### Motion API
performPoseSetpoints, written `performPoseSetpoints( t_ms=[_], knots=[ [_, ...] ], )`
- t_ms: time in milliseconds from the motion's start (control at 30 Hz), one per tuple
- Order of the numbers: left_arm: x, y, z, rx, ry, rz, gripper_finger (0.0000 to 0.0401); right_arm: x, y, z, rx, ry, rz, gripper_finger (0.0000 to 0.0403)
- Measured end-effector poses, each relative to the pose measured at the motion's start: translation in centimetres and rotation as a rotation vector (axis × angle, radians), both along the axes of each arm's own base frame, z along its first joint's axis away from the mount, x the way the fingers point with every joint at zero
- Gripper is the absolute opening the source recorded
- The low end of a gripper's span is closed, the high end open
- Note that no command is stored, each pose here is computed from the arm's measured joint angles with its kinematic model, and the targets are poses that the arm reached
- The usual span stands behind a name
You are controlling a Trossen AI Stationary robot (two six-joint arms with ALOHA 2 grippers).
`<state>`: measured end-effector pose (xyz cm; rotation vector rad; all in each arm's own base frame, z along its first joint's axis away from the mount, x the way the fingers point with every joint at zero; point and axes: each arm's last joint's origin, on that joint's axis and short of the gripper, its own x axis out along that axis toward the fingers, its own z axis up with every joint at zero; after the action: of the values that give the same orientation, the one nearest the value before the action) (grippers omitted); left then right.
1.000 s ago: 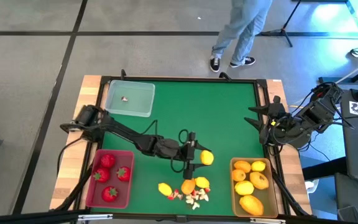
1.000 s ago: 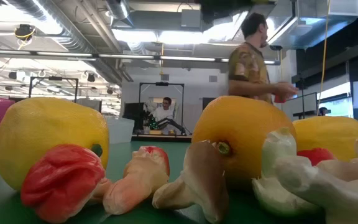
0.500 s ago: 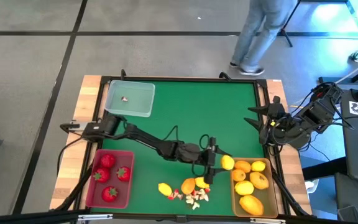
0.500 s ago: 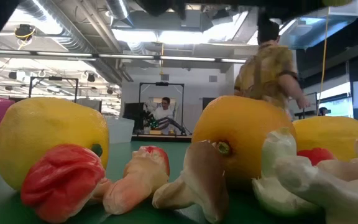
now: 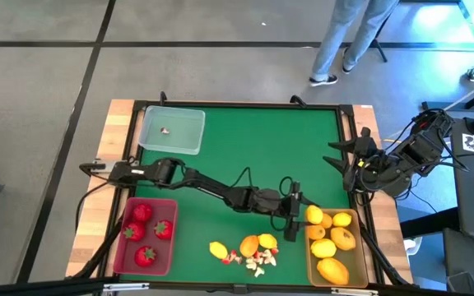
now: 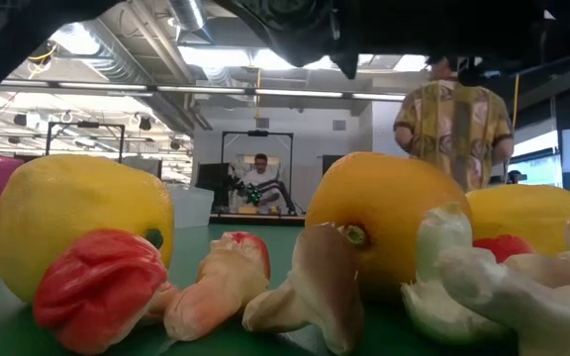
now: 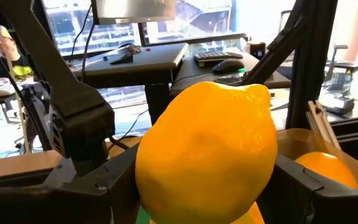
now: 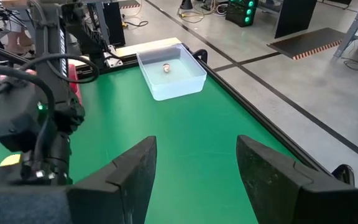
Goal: Sort produce into baskets
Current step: Put the yellow lemon into the orange bin
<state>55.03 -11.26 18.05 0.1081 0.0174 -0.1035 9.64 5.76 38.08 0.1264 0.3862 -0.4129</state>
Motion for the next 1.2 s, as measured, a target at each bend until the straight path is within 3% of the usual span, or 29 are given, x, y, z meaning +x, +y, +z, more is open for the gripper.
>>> performPoseSetpoints(
  t_ms=[167, 433, 867, 1000, 1200],
  knots=[
    [0.4, 0.8, -1.5, -0.007, 0.029, 0.016, 0.0248, 0.0, 0.0, 0.0, -0.001, 0.001, 0.001, 0.0221],
    [0.7, 2.0, -1.8, -0.094, 0.018, 0.041, 0.0248, 0.0, 0.0, 0.0, -0.006, 0.003, 0.003, 0.0221],
    [0.6, 1.5, -1.9, -0.06, 0.033, 0.003, 0.0248, 0.0, 0.0, 0.0, -0.008, 0.003, 0.003, 0.0221],
    [1.4, 1.4, -0.5, -0.079, -0.017, 0.003, 0.0248, 0.0, 0.0, 0.0, -0.007, 0.002, 0.002, 0.0221],
    [3.3, 1.1, -1.5, -0.052, 0.092, -0.001, 0.0248, 0.0, 0.0, 0.0, -0.006, 0.001, 0.002, 0.0221]
  ],
)
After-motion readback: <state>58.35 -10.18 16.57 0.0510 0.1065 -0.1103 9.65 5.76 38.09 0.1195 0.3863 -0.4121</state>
